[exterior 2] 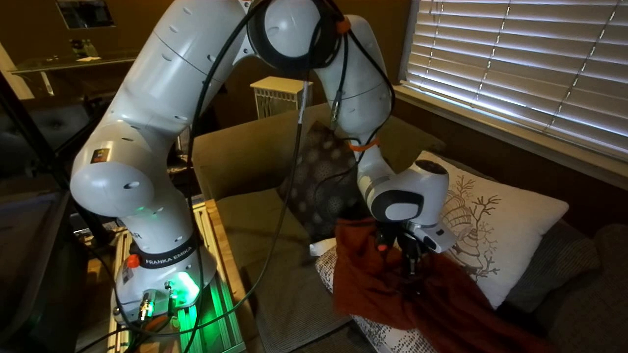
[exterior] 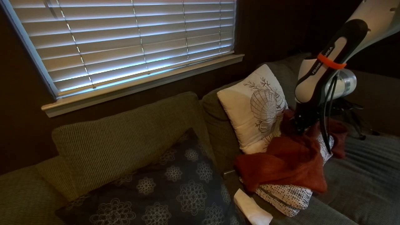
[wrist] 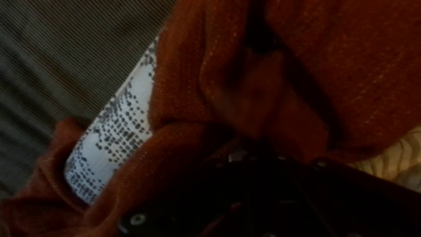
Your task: Fold the towel from top to bottom.
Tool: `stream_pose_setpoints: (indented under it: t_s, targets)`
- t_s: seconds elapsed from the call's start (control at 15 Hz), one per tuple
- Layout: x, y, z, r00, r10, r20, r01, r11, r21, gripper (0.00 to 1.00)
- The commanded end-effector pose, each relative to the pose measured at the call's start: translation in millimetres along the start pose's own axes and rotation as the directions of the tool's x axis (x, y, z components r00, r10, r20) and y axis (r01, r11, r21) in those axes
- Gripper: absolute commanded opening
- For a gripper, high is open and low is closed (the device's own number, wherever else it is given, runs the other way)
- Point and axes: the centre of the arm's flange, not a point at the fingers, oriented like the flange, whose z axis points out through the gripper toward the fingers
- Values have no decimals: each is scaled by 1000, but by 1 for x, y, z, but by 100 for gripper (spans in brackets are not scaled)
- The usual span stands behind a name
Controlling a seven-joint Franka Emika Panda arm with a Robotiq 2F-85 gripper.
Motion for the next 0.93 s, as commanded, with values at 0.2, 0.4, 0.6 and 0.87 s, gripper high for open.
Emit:
stream_pose_setpoints:
  t_s: [0.2, 0.4, 0.6, 0.87]
  targets:
    - [-11, 45, -6, 962, 270, 43, -267, 962, -62, 1]
    - [-8, 61, 0, 916, 396, 66, -390, 917, -78, 1]
    - [-7, 68, 6, 876, 467, 119, -453, 883, -124, 1]
    - [-17, 70, -1, 835, 535, 130, -514, 842, -166, 43]
